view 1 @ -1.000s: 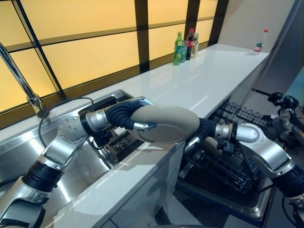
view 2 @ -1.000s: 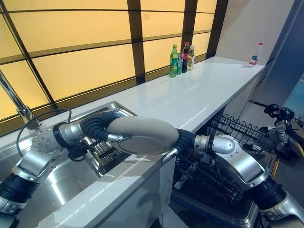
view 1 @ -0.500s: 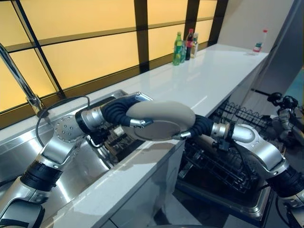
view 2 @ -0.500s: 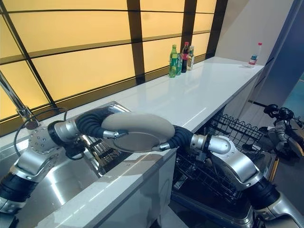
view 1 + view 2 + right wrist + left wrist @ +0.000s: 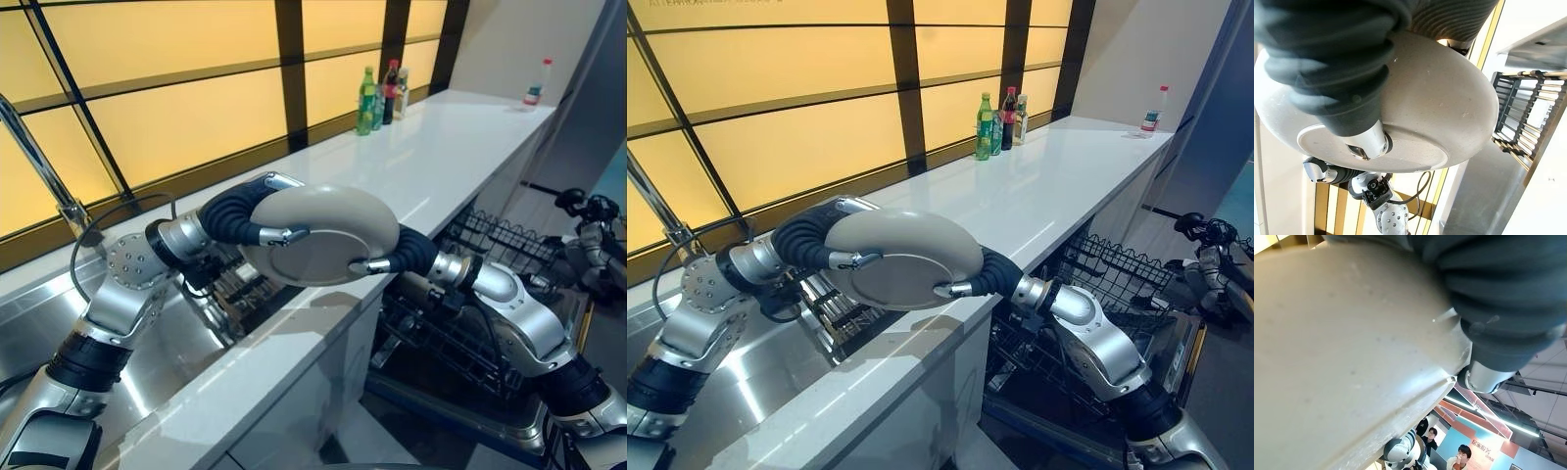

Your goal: Pick up plates and place into dishwasher.

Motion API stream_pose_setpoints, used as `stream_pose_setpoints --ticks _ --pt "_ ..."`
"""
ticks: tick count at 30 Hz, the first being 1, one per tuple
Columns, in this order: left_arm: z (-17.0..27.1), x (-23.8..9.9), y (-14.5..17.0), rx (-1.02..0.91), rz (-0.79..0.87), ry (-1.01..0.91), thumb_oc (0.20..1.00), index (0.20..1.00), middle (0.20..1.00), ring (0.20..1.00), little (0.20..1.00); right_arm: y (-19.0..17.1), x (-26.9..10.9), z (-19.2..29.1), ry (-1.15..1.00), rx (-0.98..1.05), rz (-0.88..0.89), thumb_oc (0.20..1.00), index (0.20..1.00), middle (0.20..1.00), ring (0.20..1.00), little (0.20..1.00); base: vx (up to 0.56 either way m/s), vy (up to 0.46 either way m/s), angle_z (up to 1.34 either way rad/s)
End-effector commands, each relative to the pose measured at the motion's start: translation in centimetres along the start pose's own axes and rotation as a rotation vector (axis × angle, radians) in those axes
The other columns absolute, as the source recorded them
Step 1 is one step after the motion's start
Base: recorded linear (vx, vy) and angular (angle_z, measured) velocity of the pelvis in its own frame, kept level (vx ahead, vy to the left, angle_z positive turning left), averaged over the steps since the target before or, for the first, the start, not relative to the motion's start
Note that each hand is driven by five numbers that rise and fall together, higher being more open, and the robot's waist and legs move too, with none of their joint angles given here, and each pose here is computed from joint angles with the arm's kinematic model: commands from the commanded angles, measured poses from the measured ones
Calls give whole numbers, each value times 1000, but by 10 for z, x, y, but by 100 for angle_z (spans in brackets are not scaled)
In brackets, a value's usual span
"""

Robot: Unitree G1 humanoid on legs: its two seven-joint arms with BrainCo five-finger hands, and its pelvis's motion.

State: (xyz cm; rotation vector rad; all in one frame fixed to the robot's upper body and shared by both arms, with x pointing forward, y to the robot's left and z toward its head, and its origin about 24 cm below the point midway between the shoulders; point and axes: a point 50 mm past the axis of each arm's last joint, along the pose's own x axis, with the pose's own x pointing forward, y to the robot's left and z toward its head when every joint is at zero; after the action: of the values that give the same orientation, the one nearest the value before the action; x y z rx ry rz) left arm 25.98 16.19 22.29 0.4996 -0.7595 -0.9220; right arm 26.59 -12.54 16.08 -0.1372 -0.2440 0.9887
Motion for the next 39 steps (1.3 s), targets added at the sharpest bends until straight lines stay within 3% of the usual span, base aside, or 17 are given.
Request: stream_pose_setpoints --ticks 1,2,4,12,20,29,39 --pt "-2 17 -6 -3 22 -44 200 200 200 200 200 -2 13 39 -263 8 -75 200 200 200 200 200 0 0 0" --pt "-3 16 -5 -3 56 -35 363 363 363 363 363 -3 12 38 -261 4 -88 200 200 200 200 200 0 0 0" --pt "-6 14 -1 -17 122 -19 1000 1000 1000 1000 1000 -6 10 37 -262 -5 -127 200 200 200 200 200 0 0 0" --pt "-15 -28 18 -15 665 10 1000 1000 1000 1000 1000 -27 -18 31 -258 -78 -379 200 200 200 200 200 12 -3 0" --pt "-6 -70 31 127 1001 37 1000 1000 1000 1000 1000 -46 -55 27 -233 -120 -613 200 200 200 200 200 7 9 0" --pt "-3 -107 36 184 1184 120 1000 1000 1000 1000 1000 -55 -83 8 -131 -130 -816 200 200 200 200 200 41 73 -9" --pt "1 -146 39 226 1303 228 1000 1000 1000 1000 1000 -65 -139 -26 65 -186 -1197 200 200 200 200 200 50 90 -10"
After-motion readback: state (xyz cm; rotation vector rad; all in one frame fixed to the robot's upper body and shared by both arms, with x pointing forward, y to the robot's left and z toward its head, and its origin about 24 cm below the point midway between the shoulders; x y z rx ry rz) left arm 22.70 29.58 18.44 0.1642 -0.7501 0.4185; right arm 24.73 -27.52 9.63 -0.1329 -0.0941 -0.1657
